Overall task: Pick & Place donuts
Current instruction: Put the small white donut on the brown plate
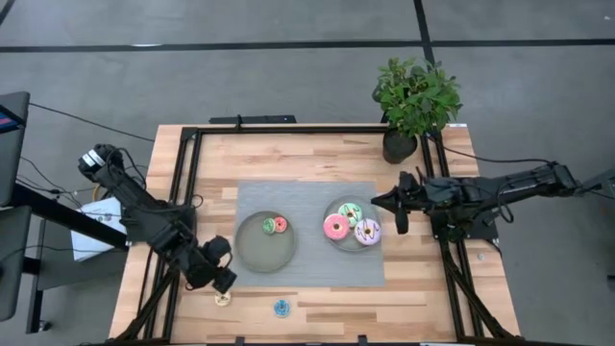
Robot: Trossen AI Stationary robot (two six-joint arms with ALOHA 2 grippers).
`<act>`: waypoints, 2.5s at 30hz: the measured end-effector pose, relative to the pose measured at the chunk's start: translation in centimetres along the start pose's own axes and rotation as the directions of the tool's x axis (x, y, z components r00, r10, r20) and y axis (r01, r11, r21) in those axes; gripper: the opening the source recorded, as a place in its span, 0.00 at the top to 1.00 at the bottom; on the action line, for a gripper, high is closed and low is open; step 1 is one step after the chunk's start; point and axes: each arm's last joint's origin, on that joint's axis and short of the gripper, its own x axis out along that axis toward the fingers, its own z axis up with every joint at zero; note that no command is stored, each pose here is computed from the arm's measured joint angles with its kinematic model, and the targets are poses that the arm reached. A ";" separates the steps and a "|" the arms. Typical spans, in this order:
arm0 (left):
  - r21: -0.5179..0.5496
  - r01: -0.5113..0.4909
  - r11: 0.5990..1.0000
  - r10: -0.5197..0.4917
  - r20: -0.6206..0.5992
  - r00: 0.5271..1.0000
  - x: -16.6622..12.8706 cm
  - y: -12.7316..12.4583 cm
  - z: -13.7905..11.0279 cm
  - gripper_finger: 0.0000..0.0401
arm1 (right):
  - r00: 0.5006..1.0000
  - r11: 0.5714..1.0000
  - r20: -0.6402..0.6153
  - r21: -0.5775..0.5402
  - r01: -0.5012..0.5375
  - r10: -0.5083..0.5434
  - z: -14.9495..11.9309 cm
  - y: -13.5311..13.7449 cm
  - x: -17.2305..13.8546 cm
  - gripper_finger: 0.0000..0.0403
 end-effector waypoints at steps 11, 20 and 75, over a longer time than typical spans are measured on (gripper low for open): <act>-0.166 -0.133 0.977 0.109 -0.145 0.983 1.9 0.5 -2.5 0.55 | 0.999 1.000 0.031 0.017 -0.014 0.014 -1.5 0.1 -0.8 1.00; -0.150 -0.172 0.974 0.154 -0.126 0.980 4.3 0.5 -3.1 0.55 | 0.995 0.998 0.078 -0.027 -0.059 0.061 -1.3 -0.1 -2.7 1.00; -0.086 -0.391 0.916 0.378 -0.141 0.915 9.1 2.2 -3.3 0.56 | 0.927 0.959 0.257 0.001 -0.284 0.275 -3.3 -1.3 -4.4 1.00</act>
